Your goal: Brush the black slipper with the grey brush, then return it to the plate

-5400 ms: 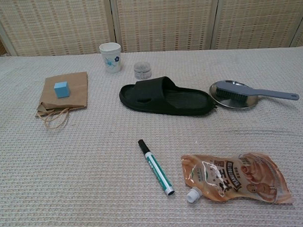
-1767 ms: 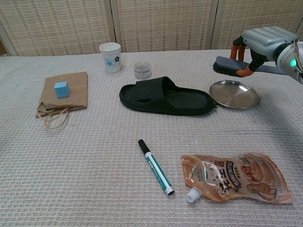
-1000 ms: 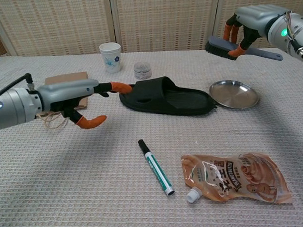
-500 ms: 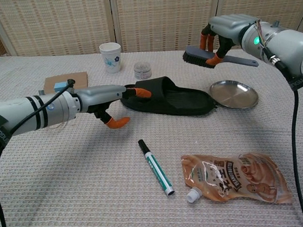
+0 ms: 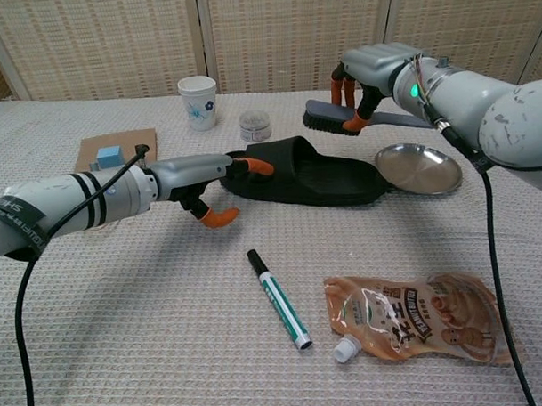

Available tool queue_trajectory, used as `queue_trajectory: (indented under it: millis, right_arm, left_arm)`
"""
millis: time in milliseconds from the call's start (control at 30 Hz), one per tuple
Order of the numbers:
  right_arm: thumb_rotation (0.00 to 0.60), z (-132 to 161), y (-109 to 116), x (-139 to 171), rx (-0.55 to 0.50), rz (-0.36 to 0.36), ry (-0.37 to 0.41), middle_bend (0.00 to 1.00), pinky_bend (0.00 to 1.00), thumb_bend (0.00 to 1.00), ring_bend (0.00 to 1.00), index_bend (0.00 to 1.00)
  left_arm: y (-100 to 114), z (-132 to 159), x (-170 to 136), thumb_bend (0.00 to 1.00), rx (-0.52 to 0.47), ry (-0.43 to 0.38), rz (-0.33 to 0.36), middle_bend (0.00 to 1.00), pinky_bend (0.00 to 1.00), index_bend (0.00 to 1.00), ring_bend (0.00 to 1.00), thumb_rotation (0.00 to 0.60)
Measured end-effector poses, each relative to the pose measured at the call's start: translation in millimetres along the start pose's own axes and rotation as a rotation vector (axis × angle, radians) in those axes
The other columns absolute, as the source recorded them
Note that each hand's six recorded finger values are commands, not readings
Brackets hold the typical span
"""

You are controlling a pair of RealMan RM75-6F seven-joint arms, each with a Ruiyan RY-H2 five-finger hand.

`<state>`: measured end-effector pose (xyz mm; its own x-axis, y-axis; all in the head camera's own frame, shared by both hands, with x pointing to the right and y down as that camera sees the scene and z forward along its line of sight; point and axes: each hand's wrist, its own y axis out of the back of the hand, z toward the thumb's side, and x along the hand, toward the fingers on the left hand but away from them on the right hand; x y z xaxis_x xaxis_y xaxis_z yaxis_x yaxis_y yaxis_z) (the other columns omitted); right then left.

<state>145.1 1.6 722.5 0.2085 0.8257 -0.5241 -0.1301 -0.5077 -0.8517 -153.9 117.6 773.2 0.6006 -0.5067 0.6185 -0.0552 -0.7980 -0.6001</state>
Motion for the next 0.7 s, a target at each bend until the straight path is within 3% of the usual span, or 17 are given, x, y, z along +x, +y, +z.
queue_trajectory:
  millis: [400,700]
  right_arm:
    - [0.600,27,-7,-11,0.019,0.023,0.020,0.63,0.91,0.47,0.57,0.93]
    - [0.600,50,1,-13,-0.032,-0.028,0.041,0.63,0.91,0.47,0.57,0.93]
  left_arm:
    - [1,1,0,0.56,0.006,-0.011,-0.004,0.00,0.08,0.00,0.00,0.600]
    - [-2,9,1,0.56,0.012,-0.028,-0.013,0.00,0.08,0.00,0.00,0.600]
